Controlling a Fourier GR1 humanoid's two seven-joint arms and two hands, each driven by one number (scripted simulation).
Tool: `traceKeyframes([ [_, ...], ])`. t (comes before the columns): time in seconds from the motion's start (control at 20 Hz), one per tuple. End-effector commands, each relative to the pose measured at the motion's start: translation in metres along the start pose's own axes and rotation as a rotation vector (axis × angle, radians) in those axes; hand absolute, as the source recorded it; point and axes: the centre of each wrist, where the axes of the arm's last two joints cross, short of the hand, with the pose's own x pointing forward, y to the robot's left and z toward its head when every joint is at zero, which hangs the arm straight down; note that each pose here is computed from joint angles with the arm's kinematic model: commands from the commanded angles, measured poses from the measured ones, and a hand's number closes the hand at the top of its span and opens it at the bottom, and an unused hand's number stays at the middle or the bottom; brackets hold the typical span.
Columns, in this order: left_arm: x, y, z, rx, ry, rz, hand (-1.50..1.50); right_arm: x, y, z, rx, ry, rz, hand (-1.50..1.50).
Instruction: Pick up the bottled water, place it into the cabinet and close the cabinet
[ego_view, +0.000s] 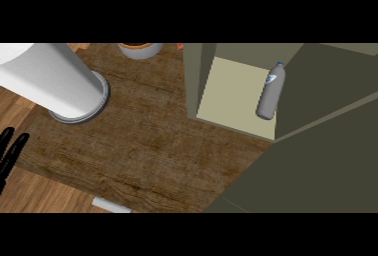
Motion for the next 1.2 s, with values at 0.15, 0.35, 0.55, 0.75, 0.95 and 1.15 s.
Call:
traceKeyframes([
  [0.15,0.002,0.004,-0.002,-0.005,0.000,0.001,-1.50,-0.005,-0.017,-0.017,-0.074,0.060,0.057,1.50],
  [0.35,-0.001,0.004,0.000,-0.007,0.023,0.011,-1.50,-0.008,-0.032,-0.028,-0.077,0.126,0.114,1.50],
  [0.55,0.001,0.006,-0.003,-0.003,0.008,0.004,-1.50,-0.016,-0.049,-0.043,-0.115,0.178,0.125,1.50],
  [0.75,-0.001,0.009,0.000,0.005,0.015,0.010,-1.50,-0.026,-0.070,-0.061,-0.157,0.232,0.113,1.50],
  [0.95,0.000,0.011,-0.001,0.009,0.016,0.006,-1.50,-0.031,-0.086,-0.089,-0.179,0.245,0.084,1.50],
  [1.15,-0.003,0.016,0.003,0.039,0.027,0.006,-1.50,-0.033,-0.108,-0.122,-0.267,0.245,0.059,1.50],
])
